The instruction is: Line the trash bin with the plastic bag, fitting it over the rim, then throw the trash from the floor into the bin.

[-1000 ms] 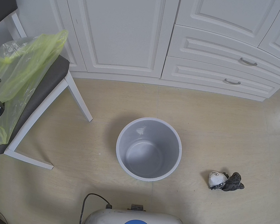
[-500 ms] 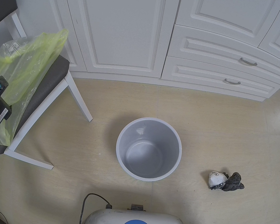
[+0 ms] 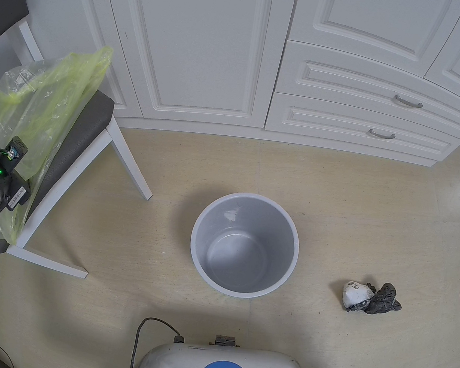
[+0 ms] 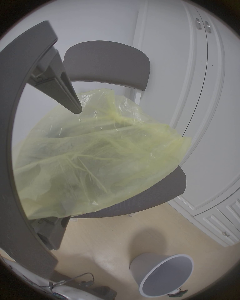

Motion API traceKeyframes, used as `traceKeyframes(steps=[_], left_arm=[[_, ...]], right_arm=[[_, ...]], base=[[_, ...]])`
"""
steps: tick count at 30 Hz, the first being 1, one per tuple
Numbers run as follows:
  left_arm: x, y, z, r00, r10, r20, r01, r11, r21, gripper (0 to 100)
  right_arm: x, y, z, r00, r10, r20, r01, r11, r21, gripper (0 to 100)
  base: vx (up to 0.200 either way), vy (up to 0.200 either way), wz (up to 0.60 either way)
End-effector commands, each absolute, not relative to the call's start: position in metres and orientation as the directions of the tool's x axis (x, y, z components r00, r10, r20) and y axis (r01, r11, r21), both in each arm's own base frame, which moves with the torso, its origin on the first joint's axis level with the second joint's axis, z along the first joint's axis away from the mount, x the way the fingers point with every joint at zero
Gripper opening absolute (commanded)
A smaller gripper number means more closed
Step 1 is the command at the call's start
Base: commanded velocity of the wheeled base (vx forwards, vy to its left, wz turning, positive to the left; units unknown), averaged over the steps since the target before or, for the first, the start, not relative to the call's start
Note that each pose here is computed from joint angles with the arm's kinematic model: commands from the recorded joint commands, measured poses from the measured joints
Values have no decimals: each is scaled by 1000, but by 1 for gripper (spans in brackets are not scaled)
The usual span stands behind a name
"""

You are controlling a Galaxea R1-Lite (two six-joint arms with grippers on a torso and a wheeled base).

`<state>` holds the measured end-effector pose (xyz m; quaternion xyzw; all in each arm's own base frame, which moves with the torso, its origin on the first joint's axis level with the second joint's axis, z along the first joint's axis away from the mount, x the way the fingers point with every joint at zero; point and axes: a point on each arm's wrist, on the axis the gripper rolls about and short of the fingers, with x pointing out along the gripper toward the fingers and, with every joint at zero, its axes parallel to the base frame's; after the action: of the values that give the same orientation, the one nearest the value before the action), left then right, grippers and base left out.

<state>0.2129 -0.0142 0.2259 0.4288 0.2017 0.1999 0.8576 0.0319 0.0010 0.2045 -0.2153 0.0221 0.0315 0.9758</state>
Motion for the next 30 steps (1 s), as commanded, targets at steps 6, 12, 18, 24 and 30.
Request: traceKeyframes(steps=[6,12,18,24,30], left_arm=[[213,-14,225,841,516,-162,-190,562,805,100],[209,-16,225,847,510,-154,-194,564,803,0],[209,-16,224,850,508,-138,-210,567,796,0],[206,-19,216,869,491,-67,-273,587,762,0],[204,-21,206,894,448,-20,-318,664,676,0]], right_arm=[[32,1,204,997,52,-58,-72,905,-419,100],[32,1,202,997,51,-66,-74,905,-418,100],[33,1,202,996,51,-69,-75,905,-419,100],[32,1,200,996,52,-73,-78,904,-420,100],[31,1,200,996,54,-67,-77,904,-421,100]], base=[[0,0,0],[0,0,0],[0,0,0],[0,0,0],[0,0,0]])
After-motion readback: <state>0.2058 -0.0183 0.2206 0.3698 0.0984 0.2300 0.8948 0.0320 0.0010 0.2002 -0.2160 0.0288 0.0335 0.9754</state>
